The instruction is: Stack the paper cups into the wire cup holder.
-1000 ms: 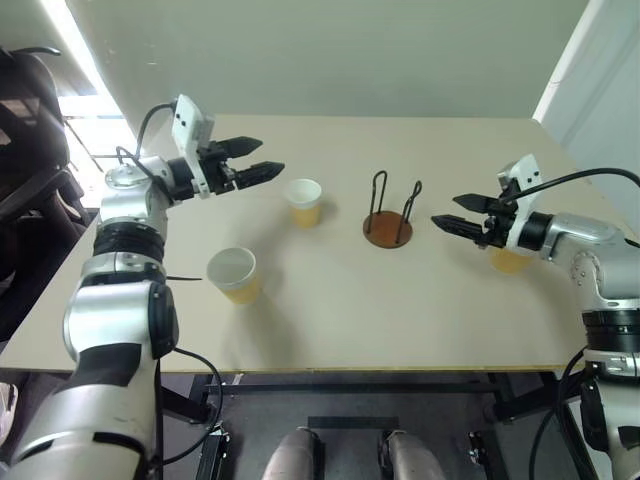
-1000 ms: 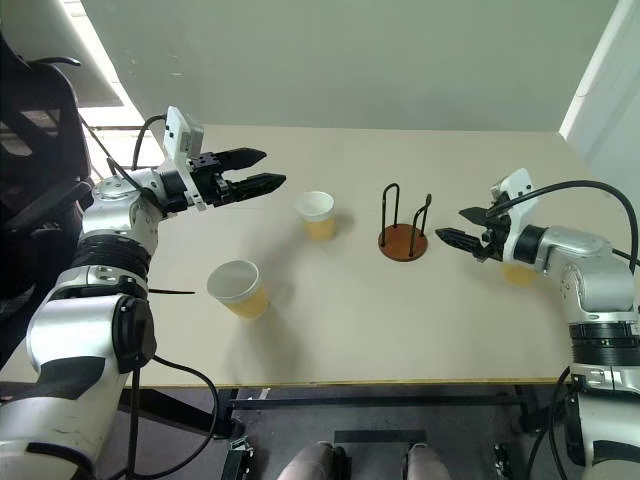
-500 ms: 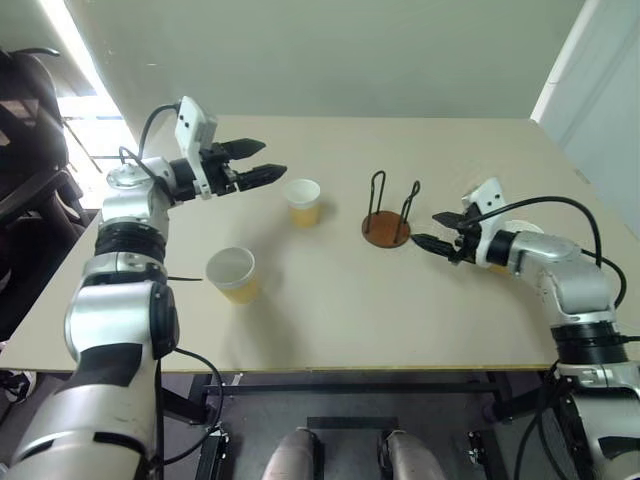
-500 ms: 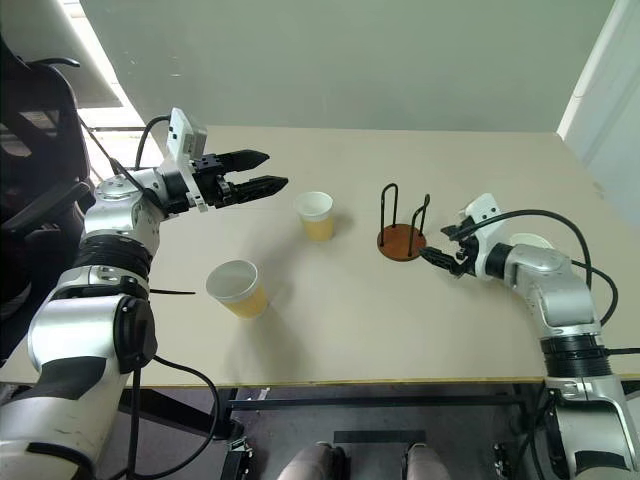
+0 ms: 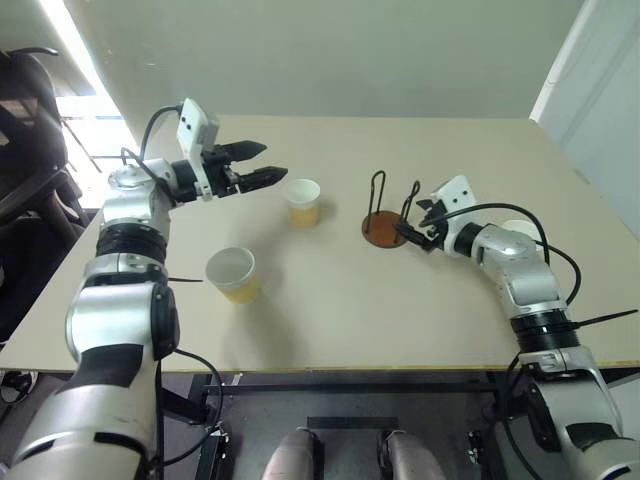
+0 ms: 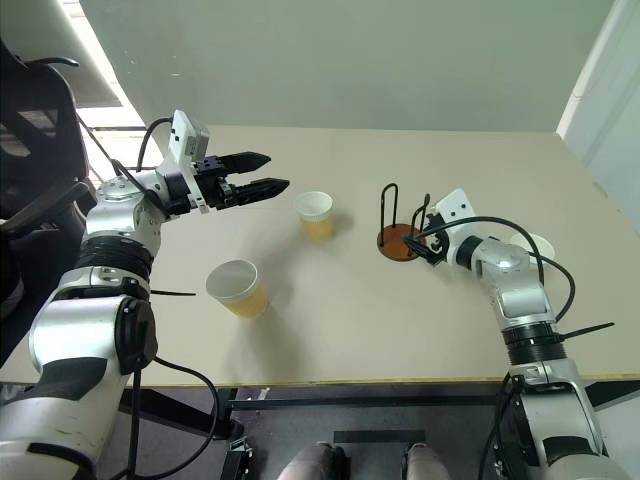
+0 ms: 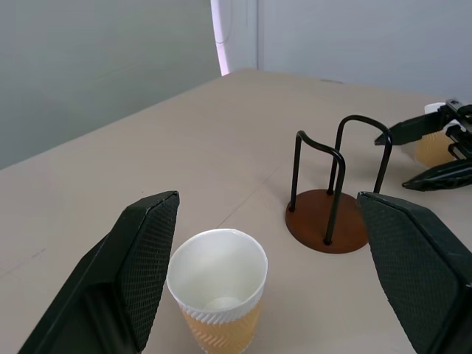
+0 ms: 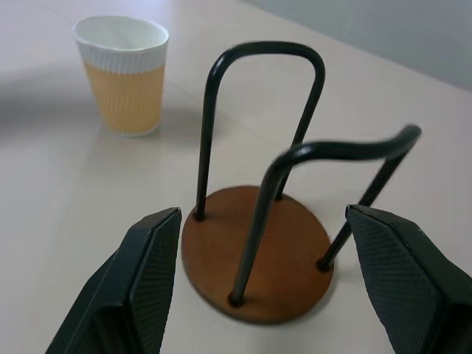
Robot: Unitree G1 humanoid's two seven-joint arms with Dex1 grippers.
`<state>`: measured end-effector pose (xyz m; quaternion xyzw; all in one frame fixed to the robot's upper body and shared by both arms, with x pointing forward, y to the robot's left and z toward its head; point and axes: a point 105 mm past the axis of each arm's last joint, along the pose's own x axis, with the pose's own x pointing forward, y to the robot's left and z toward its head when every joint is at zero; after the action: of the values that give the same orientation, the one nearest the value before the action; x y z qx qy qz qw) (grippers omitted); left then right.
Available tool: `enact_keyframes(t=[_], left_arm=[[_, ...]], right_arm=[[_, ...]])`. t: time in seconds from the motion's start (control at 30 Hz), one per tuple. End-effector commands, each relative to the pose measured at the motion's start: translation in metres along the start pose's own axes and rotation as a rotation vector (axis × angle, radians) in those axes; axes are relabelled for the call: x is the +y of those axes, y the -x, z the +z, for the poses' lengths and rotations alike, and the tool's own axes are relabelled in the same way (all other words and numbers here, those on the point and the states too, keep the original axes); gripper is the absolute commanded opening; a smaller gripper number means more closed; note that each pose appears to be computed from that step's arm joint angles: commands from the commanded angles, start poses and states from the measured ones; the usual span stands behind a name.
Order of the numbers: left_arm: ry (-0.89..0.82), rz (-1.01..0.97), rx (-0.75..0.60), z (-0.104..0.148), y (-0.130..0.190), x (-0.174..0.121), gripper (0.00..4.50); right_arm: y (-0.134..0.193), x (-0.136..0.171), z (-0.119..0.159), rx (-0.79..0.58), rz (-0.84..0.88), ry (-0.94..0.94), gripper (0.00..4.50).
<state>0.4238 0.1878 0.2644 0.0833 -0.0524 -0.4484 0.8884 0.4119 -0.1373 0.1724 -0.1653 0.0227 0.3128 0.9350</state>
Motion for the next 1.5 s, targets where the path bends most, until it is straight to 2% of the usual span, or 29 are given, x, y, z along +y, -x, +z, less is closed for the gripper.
enact_keyframes(t=[0.03, 0.4, 0.77, 0.87, 1.13, 1.17, 1.5], left_arm=[[-0.056, -0.009, -0.028, 0.015, -0.001, 0.0, 4.13], [-0.053, -0.015, -0.031, 0.014, -0.002, -0.002, 4.13], [-0.048, -0.015, -0.031, 0.013, -0.001, -0.002, 4.13], [-0.047, -0.014, -0.031, 0.013, -0.002, -0.002, 4.12], [-0.041, -0.023, -0.028, 0.012, -0.002, -0.003, 4.12], [-0.04, -0.024, -0.028, 0.012, -0.002, -0.003, 4.12], [-0.015, -0.127, 0.03, 0.003, 0.001, -0.013, 4.12]], right_arm=[[-0.006, -0.007, 0.021, -0.061, -0.022, 0.023, 3.66], [-0.023, 0.0, 0.026, -0.084, -0.007, -0.002, 3.66], [-0.031, 0.008, 0.019, -0.082, 0.003, -0.045, 3.66], [-0.033, 0.009, 0.017, -0.075, 0.005, -0.067, 3.05], [-0.034, 0.011, 0.015, -0.064, 0.03, -0.091, 0.19], [-0.034, 0.012, 0.014, -0.061, 0.039, -0.092, 0.01], [-0.019, 0.028, 0.017, -0.013, 0.283, -0.045, 0.01]])
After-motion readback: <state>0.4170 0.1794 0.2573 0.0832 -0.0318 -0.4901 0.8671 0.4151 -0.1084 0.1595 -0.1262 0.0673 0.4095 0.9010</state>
